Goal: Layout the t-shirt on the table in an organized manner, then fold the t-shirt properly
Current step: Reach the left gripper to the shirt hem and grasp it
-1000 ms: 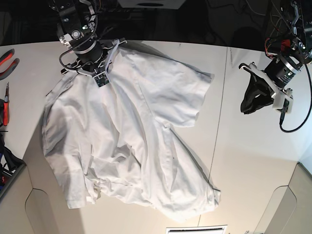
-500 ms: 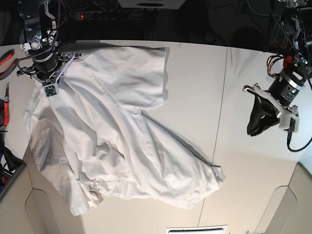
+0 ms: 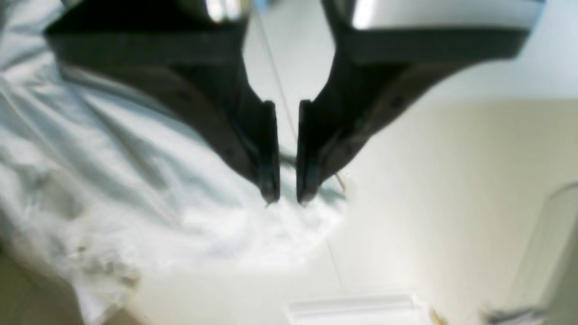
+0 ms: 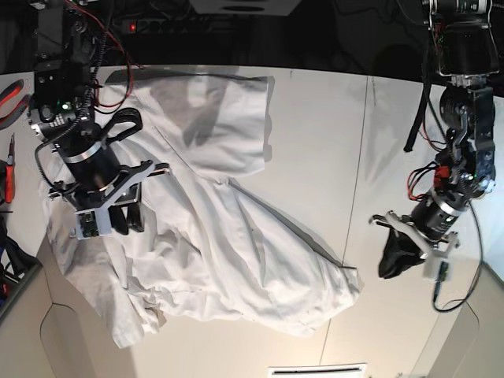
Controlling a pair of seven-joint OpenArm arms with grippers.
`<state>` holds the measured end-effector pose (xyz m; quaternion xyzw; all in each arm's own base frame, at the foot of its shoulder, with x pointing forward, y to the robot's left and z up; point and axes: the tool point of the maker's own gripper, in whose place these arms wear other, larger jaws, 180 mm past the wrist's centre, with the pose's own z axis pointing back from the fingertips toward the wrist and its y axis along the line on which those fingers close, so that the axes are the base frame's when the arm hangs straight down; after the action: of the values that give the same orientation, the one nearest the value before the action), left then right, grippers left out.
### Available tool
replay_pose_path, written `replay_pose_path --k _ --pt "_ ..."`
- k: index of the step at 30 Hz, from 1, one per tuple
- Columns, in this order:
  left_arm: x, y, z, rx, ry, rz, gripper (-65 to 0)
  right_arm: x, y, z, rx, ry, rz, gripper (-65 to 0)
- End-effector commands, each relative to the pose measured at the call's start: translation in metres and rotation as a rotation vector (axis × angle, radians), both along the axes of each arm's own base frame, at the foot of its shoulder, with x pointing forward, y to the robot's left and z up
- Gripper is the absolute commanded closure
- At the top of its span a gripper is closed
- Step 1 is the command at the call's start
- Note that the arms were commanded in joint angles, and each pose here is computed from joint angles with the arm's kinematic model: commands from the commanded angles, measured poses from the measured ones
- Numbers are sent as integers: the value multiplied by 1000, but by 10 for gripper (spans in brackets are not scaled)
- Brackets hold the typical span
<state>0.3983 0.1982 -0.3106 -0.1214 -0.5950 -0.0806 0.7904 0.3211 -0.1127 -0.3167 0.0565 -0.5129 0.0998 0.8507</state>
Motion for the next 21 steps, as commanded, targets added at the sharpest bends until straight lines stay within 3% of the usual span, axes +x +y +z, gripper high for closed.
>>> replay_pose_path --k 1,5,9,14,21 --pt "20 0 17 -15 -52 -4 -106 8 12 7 32 -32 12 -111" --pt "65 -20 6 -16 -7 -49 -120 17 63 -30 85 60 81 -110" --pt "104 -41 6 25 22 -88 -213 16 99 -88 31 186 162 -110" --pt "143 -61 11 26 25 -73 -217 5 126 -134 -18 296 231 -110" --pt "141 -87 -43 115 195 -77 -217 -37 138 -158 -66 480 356 -68"
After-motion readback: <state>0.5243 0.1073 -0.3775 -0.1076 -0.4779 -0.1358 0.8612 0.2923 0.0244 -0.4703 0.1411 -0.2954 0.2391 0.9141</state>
